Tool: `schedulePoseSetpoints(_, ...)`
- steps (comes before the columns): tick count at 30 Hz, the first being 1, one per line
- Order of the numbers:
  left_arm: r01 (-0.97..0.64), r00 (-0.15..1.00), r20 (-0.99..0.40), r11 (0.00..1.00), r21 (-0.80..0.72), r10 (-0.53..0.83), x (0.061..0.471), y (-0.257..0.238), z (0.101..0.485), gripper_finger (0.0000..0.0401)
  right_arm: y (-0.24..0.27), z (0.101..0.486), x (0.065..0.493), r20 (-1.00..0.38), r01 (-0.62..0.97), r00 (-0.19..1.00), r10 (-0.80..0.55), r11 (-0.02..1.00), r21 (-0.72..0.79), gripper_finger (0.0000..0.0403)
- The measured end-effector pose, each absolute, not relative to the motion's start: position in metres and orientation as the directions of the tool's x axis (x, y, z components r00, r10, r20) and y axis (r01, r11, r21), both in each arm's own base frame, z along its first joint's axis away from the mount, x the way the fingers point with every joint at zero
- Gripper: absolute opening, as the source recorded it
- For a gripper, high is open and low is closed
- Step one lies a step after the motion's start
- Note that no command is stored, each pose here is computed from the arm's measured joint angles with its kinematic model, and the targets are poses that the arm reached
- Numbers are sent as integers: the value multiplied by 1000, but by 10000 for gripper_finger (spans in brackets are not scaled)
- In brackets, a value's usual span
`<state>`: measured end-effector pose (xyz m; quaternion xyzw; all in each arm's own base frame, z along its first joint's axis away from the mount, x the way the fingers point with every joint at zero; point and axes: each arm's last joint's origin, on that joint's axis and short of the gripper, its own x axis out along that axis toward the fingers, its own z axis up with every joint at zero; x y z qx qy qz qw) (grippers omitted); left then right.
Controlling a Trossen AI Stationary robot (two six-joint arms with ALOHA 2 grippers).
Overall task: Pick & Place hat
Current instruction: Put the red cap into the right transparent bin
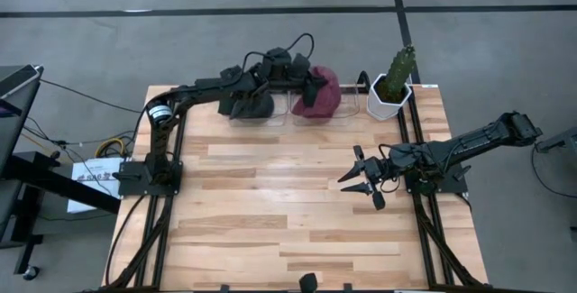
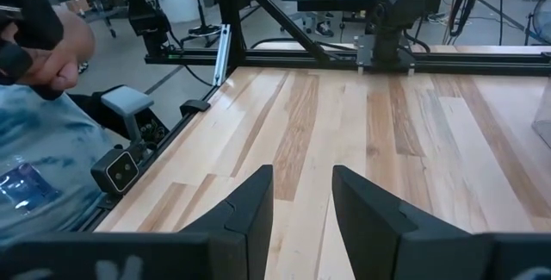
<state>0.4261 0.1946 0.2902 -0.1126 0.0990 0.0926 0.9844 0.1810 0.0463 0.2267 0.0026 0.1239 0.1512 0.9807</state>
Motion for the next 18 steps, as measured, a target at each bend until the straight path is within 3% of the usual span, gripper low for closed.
schedulePoseSetpoints(11, -196, 963, -218, 968, -159, 159, 426, 194, 290, 74, 46, 227, 181, -243, -295, 923, 297, 954, 44, 113)
schedulePoseSetpoints(18, -181, 966, -216, 969, -166, 143, 423, 200, 290, 83, 46, 224, 180, -272, -265, 922, 275, 962, 74, 113)
